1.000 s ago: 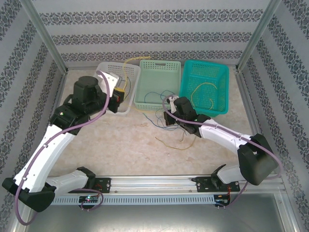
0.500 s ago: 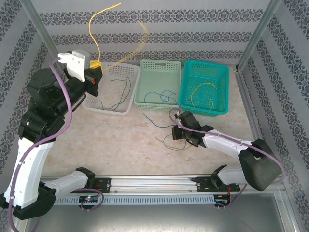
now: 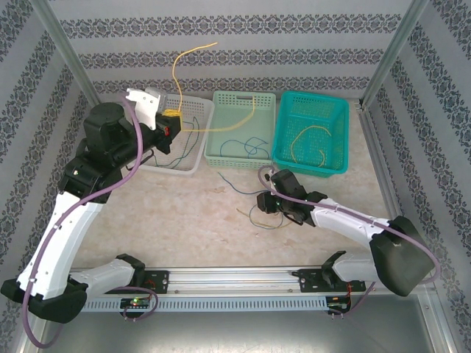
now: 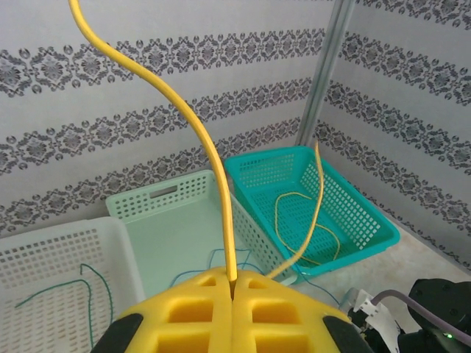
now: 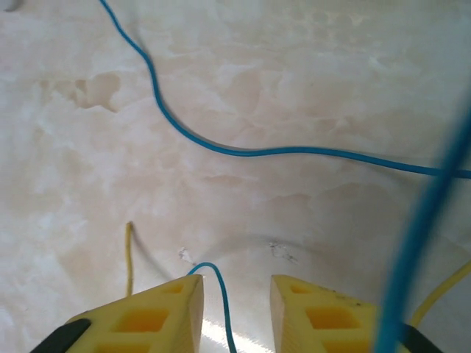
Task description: Untangle the cables
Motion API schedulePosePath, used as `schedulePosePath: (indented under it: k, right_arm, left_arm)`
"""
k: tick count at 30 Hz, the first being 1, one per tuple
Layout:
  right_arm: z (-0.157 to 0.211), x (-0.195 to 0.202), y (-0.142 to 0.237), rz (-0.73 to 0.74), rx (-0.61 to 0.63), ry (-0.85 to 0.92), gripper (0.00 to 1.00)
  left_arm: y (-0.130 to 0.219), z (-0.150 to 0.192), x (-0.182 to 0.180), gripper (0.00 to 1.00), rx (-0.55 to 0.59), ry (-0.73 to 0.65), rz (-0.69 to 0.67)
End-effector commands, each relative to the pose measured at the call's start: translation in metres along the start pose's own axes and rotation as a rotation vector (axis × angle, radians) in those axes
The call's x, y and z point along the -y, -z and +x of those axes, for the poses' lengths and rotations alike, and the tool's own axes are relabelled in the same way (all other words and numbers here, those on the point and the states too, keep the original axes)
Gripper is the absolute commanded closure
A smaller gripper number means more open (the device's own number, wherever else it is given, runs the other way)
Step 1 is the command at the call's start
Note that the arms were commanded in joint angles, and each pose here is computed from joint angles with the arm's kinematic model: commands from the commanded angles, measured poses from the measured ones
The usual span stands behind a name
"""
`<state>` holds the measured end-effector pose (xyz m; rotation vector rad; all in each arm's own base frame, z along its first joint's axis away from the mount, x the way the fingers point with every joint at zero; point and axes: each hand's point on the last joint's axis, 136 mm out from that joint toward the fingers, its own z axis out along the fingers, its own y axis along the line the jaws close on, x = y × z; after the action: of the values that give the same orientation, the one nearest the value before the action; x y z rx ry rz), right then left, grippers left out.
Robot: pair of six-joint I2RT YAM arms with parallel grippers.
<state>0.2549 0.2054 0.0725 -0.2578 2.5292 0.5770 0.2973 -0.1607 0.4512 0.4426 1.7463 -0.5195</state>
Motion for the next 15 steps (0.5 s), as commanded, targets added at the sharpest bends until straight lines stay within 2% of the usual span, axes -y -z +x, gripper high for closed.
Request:
schedulePosePath:
  k: [1, 4, 10, 12, 15]
  right_arm:
    - [-0.005, -0.028, 0.012, -0.101, -0.018, 0.054, 0.65]
    - [-0.01, -0.031, 0.026, -0.09, -0.012, 0.072, 0.4]
    - [-0.046, -0.032, 0.078, -0.08, 0.172, 0.055, 0.26]
    - [-0.062, -0.027, 0.096, -0.075, 0.25, -0.008, 0.22]
    - [-0.089, -0.024, 0.12, -0.124, 0.351, -0.141, 0.2]
  left_arm:
    - [0.002, -0.017, 0.008, 0.96, 0.074, 0.02, 0.053]
    - [-0.003, -0.015, 0.012, 0.96, 0.069, 0.032, 0.082]
    - [-0.016, -0.001, 0.016, 0.96, 0.023, 0.051, 0.125]
    - [-0.021, 0.006, 0.02, 0.96, 0.01, 0.065, 0.16]
    - [-0.029, 0.015, 0.027, 0.96, 0.001, 0.093, 0.216]
